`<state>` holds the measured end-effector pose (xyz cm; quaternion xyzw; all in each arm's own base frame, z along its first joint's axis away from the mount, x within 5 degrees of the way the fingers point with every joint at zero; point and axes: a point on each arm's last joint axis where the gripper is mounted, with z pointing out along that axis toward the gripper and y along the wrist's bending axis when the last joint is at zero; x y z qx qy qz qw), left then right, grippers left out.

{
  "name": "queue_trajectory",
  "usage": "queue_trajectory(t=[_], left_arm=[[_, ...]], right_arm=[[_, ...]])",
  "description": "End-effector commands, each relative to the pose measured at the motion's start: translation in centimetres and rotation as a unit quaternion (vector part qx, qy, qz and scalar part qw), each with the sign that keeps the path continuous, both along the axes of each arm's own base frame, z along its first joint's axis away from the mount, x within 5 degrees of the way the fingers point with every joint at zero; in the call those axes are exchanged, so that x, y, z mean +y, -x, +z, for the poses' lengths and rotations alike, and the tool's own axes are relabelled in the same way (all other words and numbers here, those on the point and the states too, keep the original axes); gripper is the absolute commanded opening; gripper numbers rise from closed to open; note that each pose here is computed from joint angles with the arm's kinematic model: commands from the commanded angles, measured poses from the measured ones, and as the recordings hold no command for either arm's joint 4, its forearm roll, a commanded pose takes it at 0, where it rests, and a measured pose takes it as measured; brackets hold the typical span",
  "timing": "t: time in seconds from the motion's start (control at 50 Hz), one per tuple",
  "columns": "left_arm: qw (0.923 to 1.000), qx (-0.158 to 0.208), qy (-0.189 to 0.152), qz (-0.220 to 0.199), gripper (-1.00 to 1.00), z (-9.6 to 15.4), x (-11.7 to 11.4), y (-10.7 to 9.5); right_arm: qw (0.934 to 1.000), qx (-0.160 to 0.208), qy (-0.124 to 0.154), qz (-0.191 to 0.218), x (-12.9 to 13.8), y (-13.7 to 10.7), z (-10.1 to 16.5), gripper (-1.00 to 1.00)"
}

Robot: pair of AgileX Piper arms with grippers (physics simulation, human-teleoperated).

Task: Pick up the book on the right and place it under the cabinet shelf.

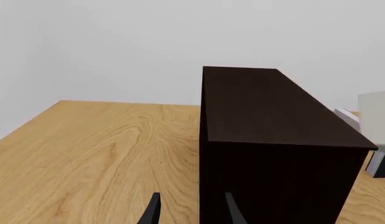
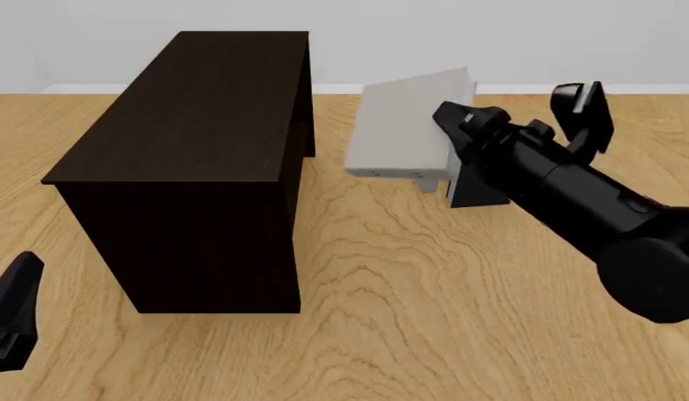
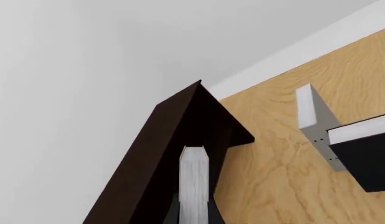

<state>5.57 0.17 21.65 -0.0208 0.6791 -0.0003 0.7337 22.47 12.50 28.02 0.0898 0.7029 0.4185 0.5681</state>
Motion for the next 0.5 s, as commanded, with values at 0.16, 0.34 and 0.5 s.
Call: queue_trajectory(t=[0.16, 0.34, 0.5], left_arm=[[1.0, 0.0, -0.001, 0.002, 1.0, -0.1, 0.0, 0.0], [1.0, 0.001, -0.002, 0.003, 1.0, 0.1, 0.0, 0.0], [1.0, 0.002, -0.002, 0.002, 1.0, 0.0, 0.0, 0.0]], right_arm=[[0.9997, 0.018, 0.015, 0.008, 1.8, -2.2, 1.2, -1.0], [0.999, 0.035, 0.025, 0.009, 2.4, -3.2, 0.8, -1.0], [0.9982, 0.055, 0.021, 0.008, 2.8, -4.0, -0.5, -1.0]])
